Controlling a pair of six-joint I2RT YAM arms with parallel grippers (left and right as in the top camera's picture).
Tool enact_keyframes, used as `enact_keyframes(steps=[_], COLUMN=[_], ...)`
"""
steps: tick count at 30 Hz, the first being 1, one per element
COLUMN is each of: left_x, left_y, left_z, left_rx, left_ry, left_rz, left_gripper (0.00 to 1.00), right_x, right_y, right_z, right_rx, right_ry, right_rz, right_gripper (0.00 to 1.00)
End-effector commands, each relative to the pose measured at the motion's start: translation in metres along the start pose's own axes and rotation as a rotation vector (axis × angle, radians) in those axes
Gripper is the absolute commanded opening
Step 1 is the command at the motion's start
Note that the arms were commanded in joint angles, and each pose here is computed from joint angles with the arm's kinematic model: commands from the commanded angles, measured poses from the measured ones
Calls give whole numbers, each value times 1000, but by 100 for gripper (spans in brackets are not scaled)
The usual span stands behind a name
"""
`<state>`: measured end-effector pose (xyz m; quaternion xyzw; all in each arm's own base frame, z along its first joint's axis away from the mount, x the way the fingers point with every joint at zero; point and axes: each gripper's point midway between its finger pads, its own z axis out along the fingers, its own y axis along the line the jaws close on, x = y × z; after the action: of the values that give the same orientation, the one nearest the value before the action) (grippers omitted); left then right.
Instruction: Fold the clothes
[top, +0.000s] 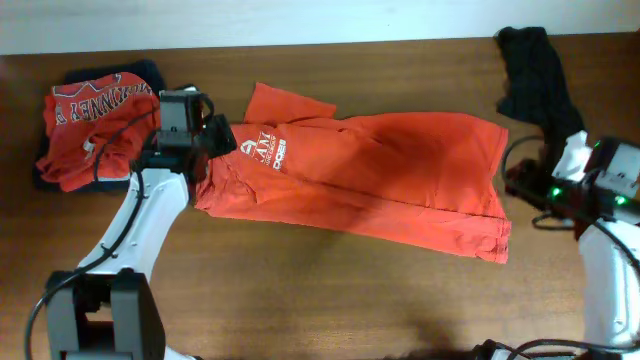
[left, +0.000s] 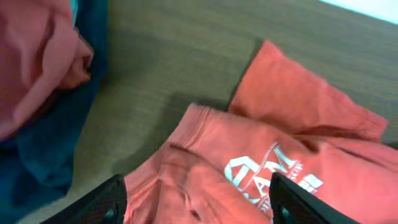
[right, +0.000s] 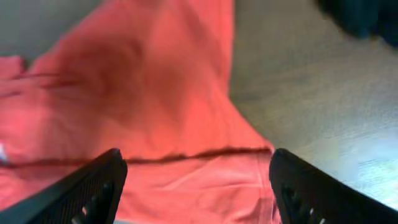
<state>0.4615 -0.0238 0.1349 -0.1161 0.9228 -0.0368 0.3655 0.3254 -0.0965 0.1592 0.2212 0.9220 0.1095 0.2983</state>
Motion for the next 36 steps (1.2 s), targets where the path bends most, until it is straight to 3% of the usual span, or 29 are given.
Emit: enact_keyframes(steps=[1,7,12,20,24,36], left_x=[-41,-102,-118,-92,-66,-37], left_y=[-23,-66,-83,-73,-78,-95], left_z=[-10,5,57,123,145,177], left_rx=[81,211,243,187,243,326], left_ry=[-45,-76,-65,-5,56,70], left_rz=[115,184,226,348,367,460], left_gripper=[73,74,74,76,76,78], right_x=[-34,-68,-55,-36,-33,-23], right_y=[35,79,85,79,76,73], right_z=[-25,-31,-13,-11,-11,-11], right_rx=[-75,-100,-112,-98,-85,-79], right_ry=[-77,-153,-82,-1,14,56], right_rz=[-141,-265,-274,-277,-276,-264], right_gripper=[77,78,78,79,79,79])
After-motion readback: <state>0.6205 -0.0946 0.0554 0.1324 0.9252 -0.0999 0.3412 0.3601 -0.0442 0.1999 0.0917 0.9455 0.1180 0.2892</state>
